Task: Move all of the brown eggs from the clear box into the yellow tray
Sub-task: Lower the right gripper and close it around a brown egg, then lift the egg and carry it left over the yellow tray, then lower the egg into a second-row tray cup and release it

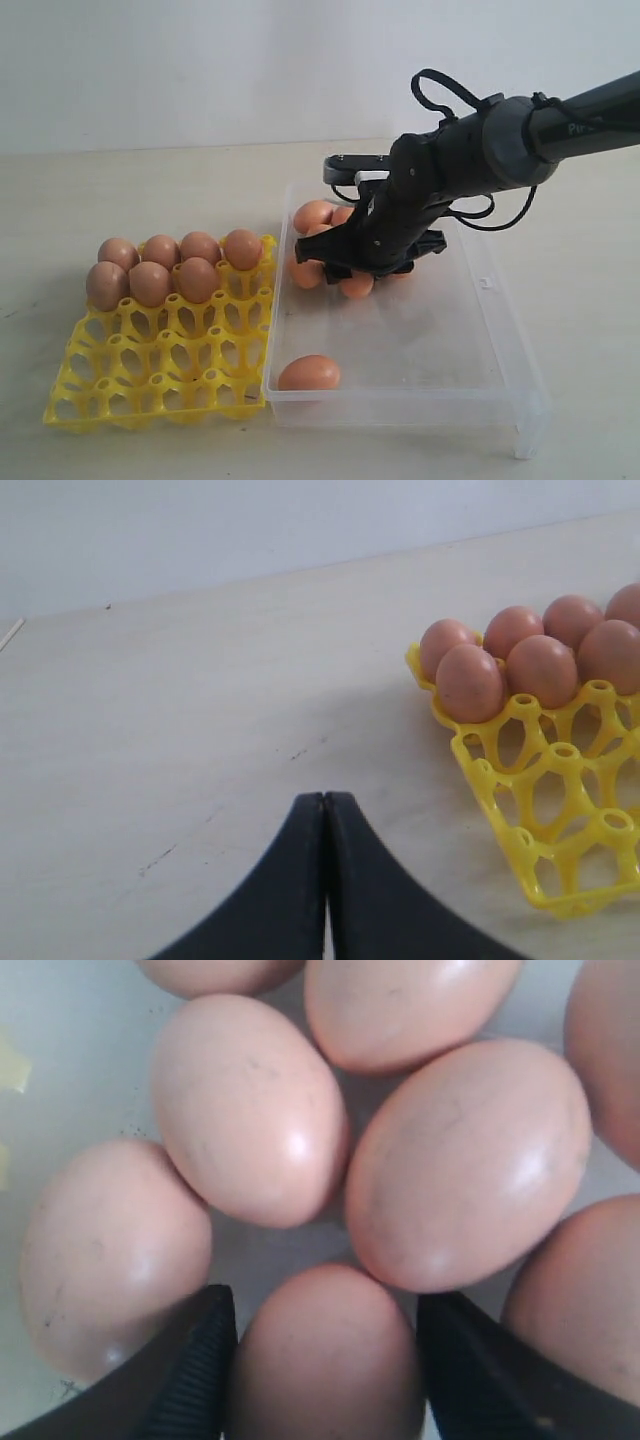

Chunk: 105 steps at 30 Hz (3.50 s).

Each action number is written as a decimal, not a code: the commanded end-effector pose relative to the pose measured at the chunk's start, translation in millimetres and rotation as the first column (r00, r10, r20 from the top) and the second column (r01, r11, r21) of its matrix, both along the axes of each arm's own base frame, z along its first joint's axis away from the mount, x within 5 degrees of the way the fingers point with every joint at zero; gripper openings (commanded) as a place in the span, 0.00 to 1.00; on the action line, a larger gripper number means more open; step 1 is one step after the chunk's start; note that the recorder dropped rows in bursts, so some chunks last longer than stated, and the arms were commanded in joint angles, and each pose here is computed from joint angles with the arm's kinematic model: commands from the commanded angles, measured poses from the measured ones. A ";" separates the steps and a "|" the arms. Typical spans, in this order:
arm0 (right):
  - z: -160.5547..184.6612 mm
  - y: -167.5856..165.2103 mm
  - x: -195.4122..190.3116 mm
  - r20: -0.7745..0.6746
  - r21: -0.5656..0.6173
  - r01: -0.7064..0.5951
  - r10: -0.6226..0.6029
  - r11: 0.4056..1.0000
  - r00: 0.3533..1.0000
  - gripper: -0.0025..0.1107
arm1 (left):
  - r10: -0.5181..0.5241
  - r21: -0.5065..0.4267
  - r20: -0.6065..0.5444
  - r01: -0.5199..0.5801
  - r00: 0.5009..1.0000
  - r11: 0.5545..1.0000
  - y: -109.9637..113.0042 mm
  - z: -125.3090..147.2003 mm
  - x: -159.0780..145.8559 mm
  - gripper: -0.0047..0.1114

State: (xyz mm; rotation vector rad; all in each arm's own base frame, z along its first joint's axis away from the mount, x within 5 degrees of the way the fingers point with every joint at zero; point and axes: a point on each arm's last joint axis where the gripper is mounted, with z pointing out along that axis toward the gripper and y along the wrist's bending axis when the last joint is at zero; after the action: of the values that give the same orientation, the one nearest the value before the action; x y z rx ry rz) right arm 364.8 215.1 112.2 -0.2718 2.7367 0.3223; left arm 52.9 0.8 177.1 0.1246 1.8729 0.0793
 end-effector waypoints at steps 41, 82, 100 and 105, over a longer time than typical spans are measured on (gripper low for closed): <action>31.1 84.7 -55.0 0.741 0.178 -0.378 0.129 0.909 0.659 0.02 | -0.004 -0.008 0.016 0.004 1.000 1.000 -0.3 2.2 -0.2 0.04; -6.7 78.6 -71.2 0.775 0.003 -0.509 0.320 0.861 0.545 0.02 | -0.004 -0.008 0.016 0.004 1.000 1.000 -0.3 2.2 -0.2 0.04; -14.8 78.4 -72.5 0.764 -0.012 -0.519 0.343 0.854 0.546 0.02 | -0.004 -0.008 0.016 0.004 1.000 1.000 -0.3 2.2 -0.2 0.04; -14.8 78.4 -72.5 0.766 -0.019 -0.521 0.348 0.853 0.541 0.02 | -0.004 -0.008 0.016 0.004 1.000 1.000 -0.3 2.2 -0.2 0.04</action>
State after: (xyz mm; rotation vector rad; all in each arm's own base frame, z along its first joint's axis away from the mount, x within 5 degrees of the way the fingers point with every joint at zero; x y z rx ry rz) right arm 293.0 292.7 93.9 -0.8274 1.7768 0.4992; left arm 52.9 0.8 177.1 0.1246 1.8729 0.0793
